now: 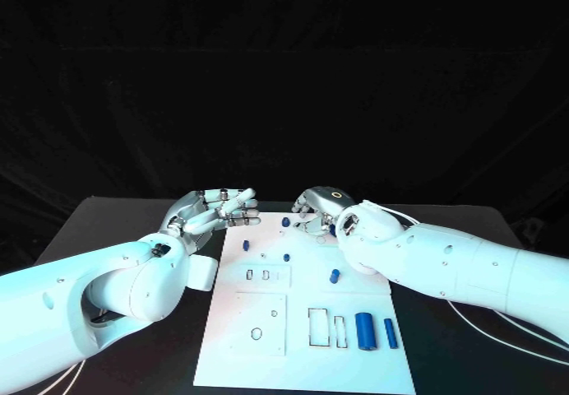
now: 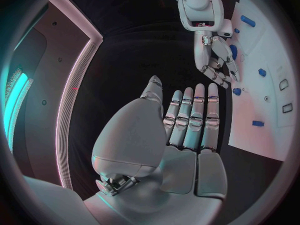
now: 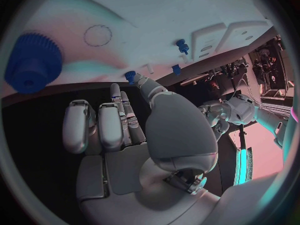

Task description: Assemble the parts on the task board

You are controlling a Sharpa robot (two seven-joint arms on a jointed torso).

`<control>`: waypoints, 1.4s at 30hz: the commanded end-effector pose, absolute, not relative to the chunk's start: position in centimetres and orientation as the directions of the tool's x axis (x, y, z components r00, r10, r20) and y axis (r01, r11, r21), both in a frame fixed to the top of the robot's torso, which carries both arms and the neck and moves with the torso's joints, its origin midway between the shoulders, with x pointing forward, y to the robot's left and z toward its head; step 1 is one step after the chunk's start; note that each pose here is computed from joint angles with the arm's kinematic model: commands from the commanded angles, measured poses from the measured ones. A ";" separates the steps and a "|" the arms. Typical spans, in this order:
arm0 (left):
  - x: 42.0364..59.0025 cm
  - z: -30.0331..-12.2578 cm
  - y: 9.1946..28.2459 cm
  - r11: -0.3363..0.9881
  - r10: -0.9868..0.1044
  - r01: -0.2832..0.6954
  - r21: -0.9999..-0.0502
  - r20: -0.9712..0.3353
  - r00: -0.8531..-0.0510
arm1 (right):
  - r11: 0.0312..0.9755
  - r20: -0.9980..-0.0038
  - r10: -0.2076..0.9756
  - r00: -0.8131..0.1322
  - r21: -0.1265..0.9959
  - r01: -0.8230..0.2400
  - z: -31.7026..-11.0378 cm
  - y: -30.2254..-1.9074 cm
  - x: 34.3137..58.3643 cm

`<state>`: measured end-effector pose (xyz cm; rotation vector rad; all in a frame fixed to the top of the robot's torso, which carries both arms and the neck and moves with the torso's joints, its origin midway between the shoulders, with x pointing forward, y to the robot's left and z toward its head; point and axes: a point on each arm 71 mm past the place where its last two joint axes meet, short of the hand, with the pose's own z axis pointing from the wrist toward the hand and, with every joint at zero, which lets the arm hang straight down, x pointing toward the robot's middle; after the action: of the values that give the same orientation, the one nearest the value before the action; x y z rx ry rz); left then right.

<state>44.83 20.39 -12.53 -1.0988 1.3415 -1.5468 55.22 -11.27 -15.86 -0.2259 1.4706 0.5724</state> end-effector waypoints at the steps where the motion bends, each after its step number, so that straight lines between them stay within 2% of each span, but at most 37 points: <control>1: 44.9 -12.4 20.5 -0.130 -0.941 0.029 -0.991 0.114 -0.320 | 0.840 -0.960 0.281 0.001 0.245 -0.484 -14.3 -12.7 54.6; 7: 45.2 -12.5 21.0 -0.126 -0.944 0.028 -0.992 0.111 -0.311 | 0.849 -0.939 0.329 -0.096 0.339 -0.406 -12.1 -17.0 53.6; 15: 45.5 -12.6 21.1 -0.124 -0.945 0.026 -0.992 0.110 -0.308 | 0.884 -0.941 0.300 -0.155 0.336 -0.326 -11.7 -21.1 53.7; 20: 45.5 -12.7 20.9 -0.126 -0.943 0.024 -0.992 0.112 -0.314 | 0.900 -0.947 0.276 -0.165 0.315 -0.303 -12.6 -21.6 54.4; 29: 45.5 -12.7 20.8 -0.128 -0.941 0.023 -0.992 0.114 -0.319 | 0.911 -0.951 0.244 -0.189 0.291 -0.292 -14.8 -20.6 55.0; 42: 45.5 -12.7 20.8 -0.127 -0.941 0.021 -0.992 0.114 -0.319 | 0.920 -0.959 0.208 -0.195 0.259 -0.294 -16.5 -19.8 55.3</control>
<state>45.54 21.02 -12.85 -1.1068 1.3443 -1.5337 55.33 -19.90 -16.41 -0.0337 1.7057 0.4781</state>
